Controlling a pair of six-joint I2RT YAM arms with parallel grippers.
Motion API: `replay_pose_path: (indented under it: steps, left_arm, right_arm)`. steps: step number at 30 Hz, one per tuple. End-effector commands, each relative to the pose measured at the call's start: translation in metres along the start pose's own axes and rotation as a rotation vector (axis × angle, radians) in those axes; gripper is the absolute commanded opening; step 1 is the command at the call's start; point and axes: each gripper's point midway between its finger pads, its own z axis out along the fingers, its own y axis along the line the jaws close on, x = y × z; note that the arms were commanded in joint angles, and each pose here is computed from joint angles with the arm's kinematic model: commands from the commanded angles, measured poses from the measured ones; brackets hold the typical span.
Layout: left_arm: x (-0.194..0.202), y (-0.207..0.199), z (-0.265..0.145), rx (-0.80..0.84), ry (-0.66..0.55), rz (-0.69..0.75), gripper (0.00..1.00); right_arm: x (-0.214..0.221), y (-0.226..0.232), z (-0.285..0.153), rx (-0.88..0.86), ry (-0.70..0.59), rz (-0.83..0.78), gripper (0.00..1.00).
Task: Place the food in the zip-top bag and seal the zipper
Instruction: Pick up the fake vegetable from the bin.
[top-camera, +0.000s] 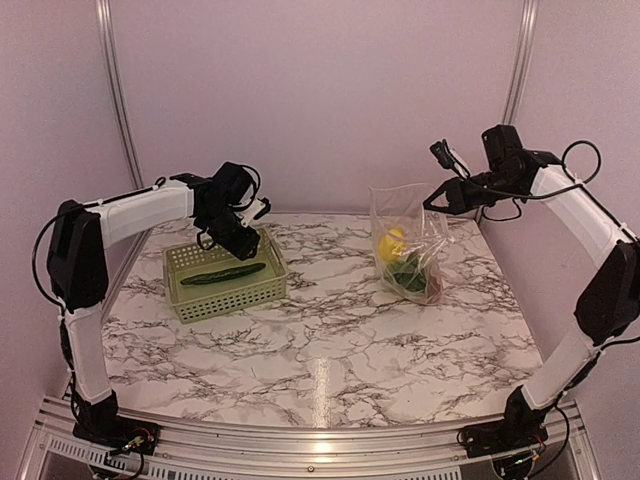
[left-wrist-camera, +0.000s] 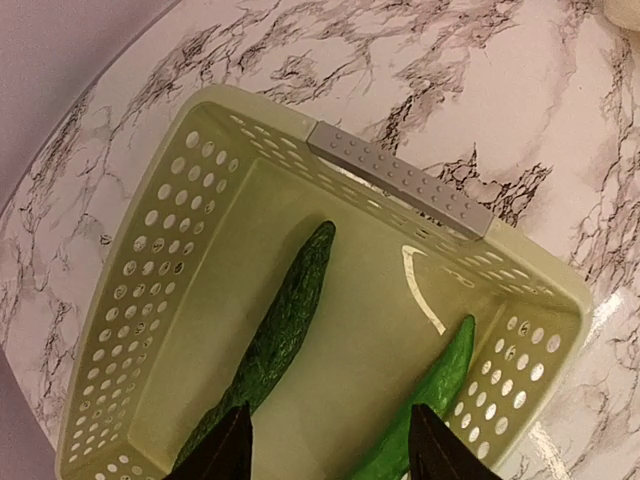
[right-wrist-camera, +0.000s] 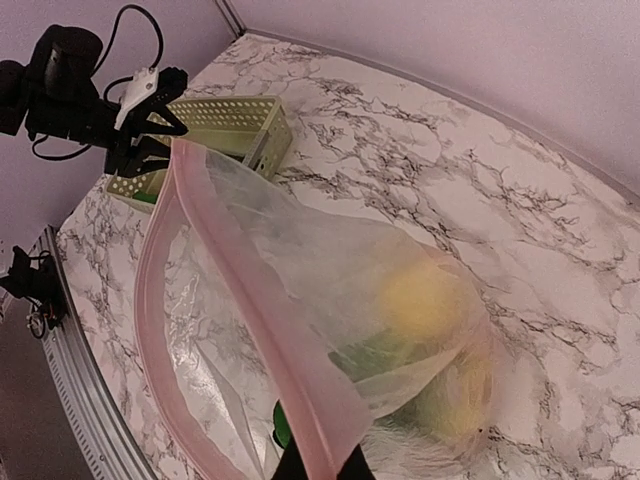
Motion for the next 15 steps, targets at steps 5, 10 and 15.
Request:
replay_pose_path:
  steps: [5, 10, 15]
  left_arm:
    - [0.020, 0.020, 0.056, -0.094, 0.161, 0.092, 0.52]
    - [0.027, 0.026, 0.082, -0.130, 0.208, 0.122, 0.54]
    - [0.028, 0.027, 0.100, -0.127, 0.224, 0.135, 0.54]
  right_arm:
    - [-0.014, 0.008, -0.008, -0.002, -0.054, -0.056, 0.00]
    - [-0.011, 0.005, -0.006, 0.002, -0.046, -0.054, 0.00]
    - [-0.008, 0.003, -0.003, 0.005, -0.038, -0.049, 0.00]
